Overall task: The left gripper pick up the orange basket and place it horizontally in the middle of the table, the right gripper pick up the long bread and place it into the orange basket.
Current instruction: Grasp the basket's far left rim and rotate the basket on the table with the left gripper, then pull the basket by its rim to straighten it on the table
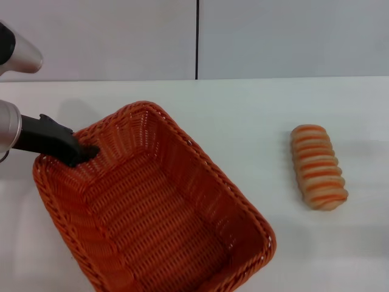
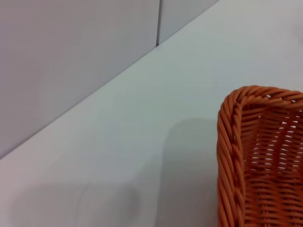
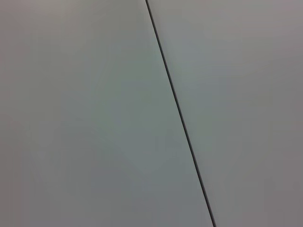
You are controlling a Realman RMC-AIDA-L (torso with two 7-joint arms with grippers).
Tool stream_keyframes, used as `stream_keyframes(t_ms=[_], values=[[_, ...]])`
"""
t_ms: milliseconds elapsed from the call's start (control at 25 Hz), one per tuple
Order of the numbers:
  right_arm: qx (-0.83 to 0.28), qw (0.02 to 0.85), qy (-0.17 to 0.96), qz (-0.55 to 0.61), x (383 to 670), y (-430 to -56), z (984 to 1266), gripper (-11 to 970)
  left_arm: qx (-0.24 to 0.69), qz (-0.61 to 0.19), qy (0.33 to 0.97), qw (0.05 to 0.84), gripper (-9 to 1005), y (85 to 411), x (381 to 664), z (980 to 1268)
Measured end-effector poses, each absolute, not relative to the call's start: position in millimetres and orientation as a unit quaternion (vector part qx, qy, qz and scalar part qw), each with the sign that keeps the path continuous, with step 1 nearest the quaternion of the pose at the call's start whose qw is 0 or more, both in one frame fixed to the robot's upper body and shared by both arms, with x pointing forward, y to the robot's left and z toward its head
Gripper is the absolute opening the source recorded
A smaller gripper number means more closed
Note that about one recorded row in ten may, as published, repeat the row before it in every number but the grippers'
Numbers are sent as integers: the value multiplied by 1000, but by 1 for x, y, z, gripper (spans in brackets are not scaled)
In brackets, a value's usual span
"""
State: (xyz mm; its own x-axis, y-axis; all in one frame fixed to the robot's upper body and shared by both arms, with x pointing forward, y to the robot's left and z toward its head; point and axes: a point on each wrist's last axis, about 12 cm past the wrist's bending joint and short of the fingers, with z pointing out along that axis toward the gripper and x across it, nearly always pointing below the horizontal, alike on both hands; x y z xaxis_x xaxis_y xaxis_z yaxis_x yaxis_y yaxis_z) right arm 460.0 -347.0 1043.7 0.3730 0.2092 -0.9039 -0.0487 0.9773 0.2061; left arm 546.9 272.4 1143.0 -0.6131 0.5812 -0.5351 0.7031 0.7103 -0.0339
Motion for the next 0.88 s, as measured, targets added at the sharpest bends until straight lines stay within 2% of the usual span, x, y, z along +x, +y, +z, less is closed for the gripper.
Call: stream_keyframes(t_ms=[320, 560, 640, 880], values=[[80, 833, 539, 99, 466, -353, 1051, 609, 328, -129, 894, 275, 217, 274, 544, 1158], [71, 842, 526, 97, 470, -359, 1059, 609, 210, -162, 896, 357, 215, 286, 543, 1171], [64, 844, 525, 93, 474, -361, 1062, 609, 134, -192, 888, 396, 215, 301, 540, 1174], [54, 842, 530, 87, 488, -364, 1068, 609, 87, -177, 899, 392, 211, 310, 535, 1168]])
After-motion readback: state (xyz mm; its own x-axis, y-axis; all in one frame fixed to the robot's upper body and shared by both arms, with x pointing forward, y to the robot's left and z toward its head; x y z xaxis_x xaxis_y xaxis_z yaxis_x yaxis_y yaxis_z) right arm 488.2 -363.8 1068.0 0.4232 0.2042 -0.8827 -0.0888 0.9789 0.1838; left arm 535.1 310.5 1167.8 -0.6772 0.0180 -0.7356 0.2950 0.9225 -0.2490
